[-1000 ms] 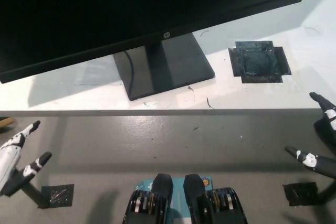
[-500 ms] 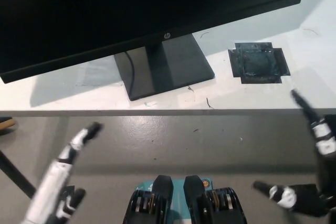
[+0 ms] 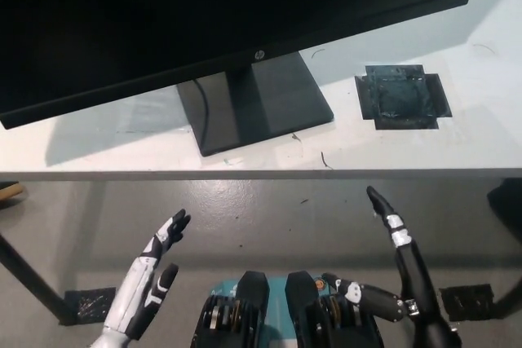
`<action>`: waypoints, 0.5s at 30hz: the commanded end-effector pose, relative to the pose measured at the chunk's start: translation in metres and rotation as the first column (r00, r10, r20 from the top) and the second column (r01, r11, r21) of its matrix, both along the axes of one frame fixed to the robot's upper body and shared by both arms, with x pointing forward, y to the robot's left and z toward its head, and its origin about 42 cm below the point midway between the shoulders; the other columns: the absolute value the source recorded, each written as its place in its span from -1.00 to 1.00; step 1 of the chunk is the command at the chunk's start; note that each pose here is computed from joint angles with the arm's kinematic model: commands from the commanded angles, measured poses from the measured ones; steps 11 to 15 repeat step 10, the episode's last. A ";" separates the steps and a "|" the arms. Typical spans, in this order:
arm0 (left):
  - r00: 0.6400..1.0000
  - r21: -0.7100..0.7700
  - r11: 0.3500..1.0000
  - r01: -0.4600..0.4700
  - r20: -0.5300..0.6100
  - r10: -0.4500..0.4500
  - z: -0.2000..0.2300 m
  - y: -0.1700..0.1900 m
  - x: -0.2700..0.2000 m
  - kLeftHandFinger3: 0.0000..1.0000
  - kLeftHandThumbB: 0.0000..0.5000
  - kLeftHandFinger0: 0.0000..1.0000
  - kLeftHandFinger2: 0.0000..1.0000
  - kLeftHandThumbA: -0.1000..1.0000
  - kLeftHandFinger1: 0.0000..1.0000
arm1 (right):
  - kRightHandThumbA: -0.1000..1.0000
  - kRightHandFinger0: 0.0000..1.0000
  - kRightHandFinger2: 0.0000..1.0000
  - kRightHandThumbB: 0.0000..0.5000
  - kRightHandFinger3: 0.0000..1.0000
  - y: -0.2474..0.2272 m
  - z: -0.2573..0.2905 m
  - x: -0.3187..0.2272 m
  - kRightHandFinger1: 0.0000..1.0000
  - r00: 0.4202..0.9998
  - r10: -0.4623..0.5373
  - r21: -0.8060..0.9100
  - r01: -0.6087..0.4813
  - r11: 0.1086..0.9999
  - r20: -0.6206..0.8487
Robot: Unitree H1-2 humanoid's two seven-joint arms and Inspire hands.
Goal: The monitor is placed at the center of the table and the robot uses both its hand to grab the left and right sides of the monitor to tilt the angle of the monitor downwards
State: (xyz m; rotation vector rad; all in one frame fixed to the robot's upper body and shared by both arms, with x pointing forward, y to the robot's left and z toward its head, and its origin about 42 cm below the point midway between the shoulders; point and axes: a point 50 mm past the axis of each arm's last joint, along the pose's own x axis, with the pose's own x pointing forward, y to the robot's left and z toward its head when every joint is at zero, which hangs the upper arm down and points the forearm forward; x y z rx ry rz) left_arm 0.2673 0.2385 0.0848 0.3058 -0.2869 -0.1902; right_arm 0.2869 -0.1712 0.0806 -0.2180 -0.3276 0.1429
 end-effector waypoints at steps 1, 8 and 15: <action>0.997 0.028 0.999 -0.043 0.066 0.041 0.002 0.008 0.004 1.00 0.19 1.00 1.00 1.00 1.00 | 1.00 1.00 1.00 0.47 1.00 -0.002 -0.005 0.014 1.00 0.999 -0.042 0.067 0.043 0.997 -0.010; 0.997 0.046 0.997 -0.055 0.054 0.052 -0.003 0.011 0.010 1.00 0.23 1.00 1.00 1.00 1.00 | 1.00 1.00 1.00 0.46 1.00 -0.007 -0.017 0.024 1.00 0.996 -0.054 0.092 0.061 0.994 -0.077; 0.997 0.048 0.997 -0.054 0.050 0.051 -0.004 0.011 0.009 1.00 0.25 1.00 1.00 1.00 1.00 | 1.00 1.00 1.00 0.49 1.00 -0.008 -0.018 0.024 1.00 0.995 -0.055 0.094 0.062 0.994 -0.082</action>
